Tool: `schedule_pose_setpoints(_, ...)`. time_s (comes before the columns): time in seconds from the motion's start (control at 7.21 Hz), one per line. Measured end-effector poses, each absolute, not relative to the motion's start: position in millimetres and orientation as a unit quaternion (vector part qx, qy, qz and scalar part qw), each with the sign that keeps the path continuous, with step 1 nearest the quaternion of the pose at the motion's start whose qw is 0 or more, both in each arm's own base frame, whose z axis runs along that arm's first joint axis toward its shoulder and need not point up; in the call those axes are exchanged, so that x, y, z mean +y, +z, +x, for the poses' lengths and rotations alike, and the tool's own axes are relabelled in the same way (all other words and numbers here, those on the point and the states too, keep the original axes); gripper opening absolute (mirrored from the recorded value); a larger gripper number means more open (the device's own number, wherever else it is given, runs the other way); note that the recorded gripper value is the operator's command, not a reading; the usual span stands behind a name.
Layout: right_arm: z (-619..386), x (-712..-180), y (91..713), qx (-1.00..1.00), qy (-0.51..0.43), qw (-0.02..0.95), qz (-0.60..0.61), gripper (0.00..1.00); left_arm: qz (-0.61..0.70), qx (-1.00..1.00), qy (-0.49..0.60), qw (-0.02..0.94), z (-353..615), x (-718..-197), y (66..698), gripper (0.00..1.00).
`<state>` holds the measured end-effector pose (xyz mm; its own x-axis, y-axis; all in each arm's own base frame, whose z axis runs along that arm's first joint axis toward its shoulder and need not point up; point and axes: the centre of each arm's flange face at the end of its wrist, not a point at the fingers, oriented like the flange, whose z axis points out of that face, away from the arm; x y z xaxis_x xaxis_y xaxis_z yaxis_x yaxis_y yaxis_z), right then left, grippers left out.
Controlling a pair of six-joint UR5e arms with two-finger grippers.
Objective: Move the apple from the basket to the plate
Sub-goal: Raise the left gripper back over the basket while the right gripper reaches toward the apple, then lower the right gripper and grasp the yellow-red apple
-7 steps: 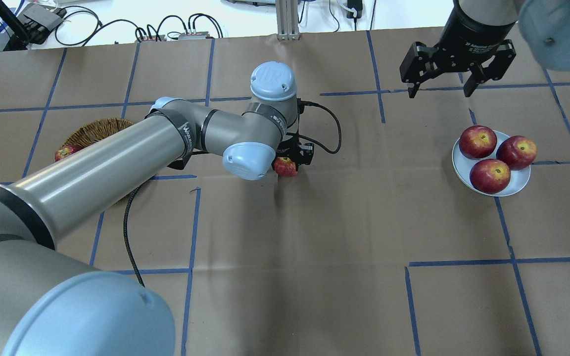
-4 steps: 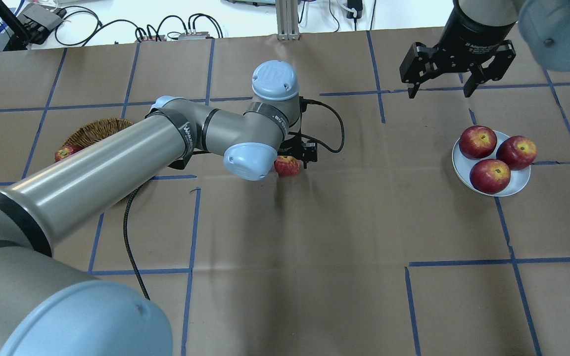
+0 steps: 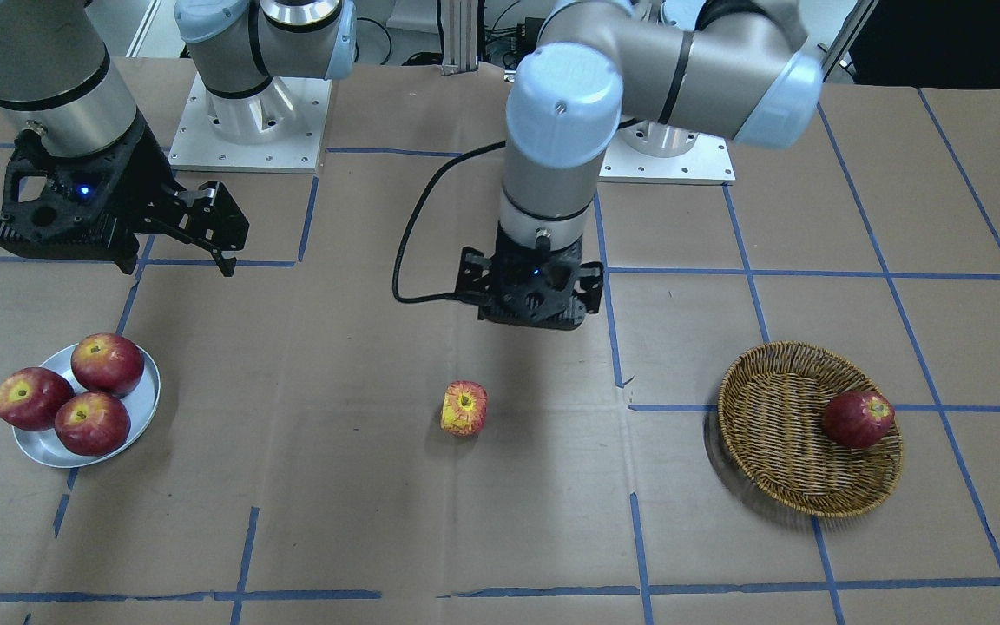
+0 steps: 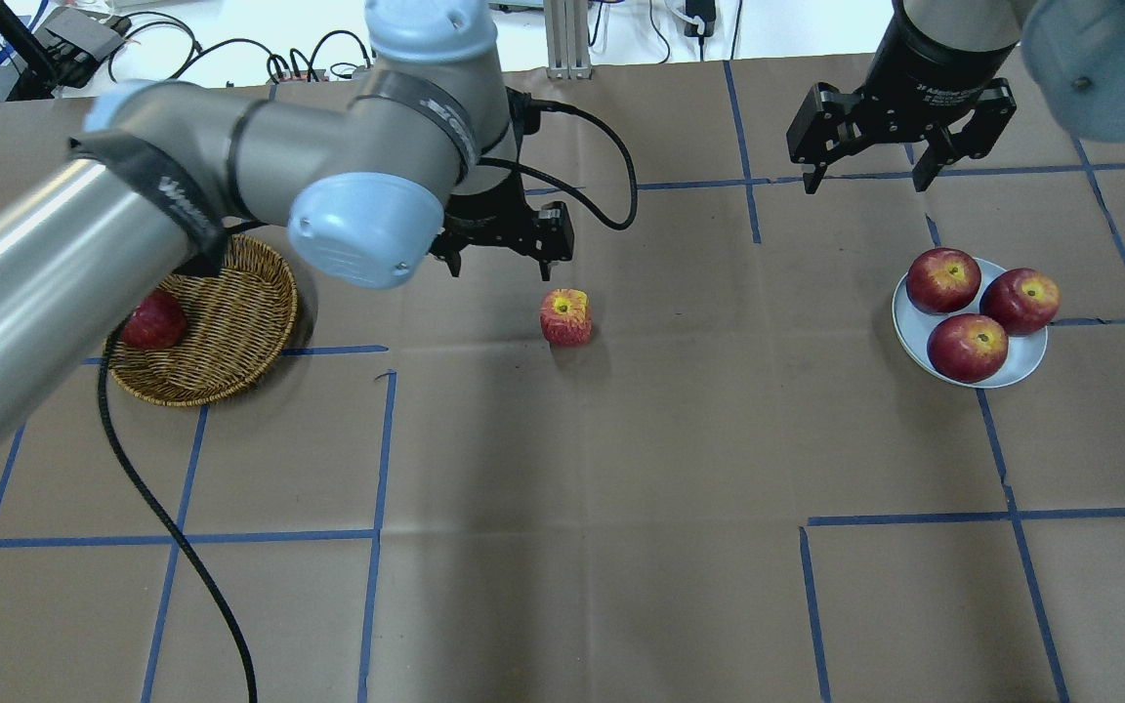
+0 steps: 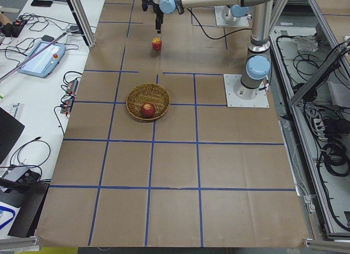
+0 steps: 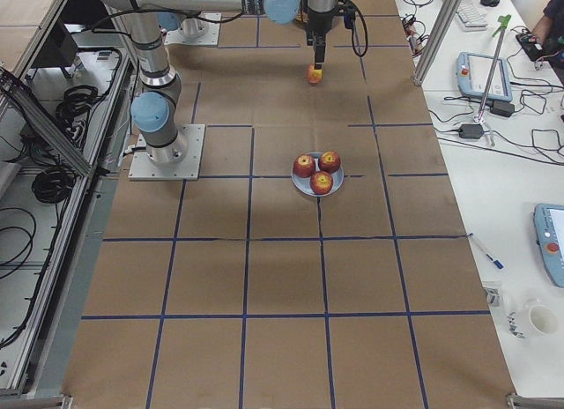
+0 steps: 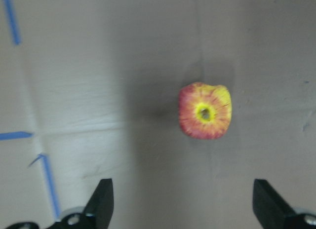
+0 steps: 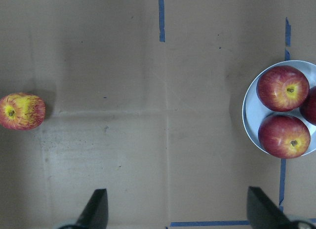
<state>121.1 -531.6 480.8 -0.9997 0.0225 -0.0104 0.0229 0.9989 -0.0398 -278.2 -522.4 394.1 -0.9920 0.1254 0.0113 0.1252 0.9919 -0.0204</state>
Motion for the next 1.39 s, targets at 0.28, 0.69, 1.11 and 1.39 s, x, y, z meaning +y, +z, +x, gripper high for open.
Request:
schedule_pose_setpoints(0.28,128,-536,482,0.999,-0.031,0.005,0.017,1.00,-0.099,-0.995,0.009,0.004,-199,-492,463,0.99)
schedule_pose_setpoints(0.69,211,-556,439,0.998,-0.046,0.007,0.030,1.00,-0.128,-0.992,0.004,0.002,-148,-476,484,0.99)
schedule_pose_setpoints(1.11,323,-568,348,0.997,-0.058,0.006,0.058,1.00,-0.127,-0.992,0.004,-0.001,-141,-476,484,0.99)
schedule_pose_setpoints(1.39,371,-569,282,0.996,-0.061,-0.002,0.059,1.00,-0.127,-0.992,0.005,-0.001,-140,-478,483,0.99)
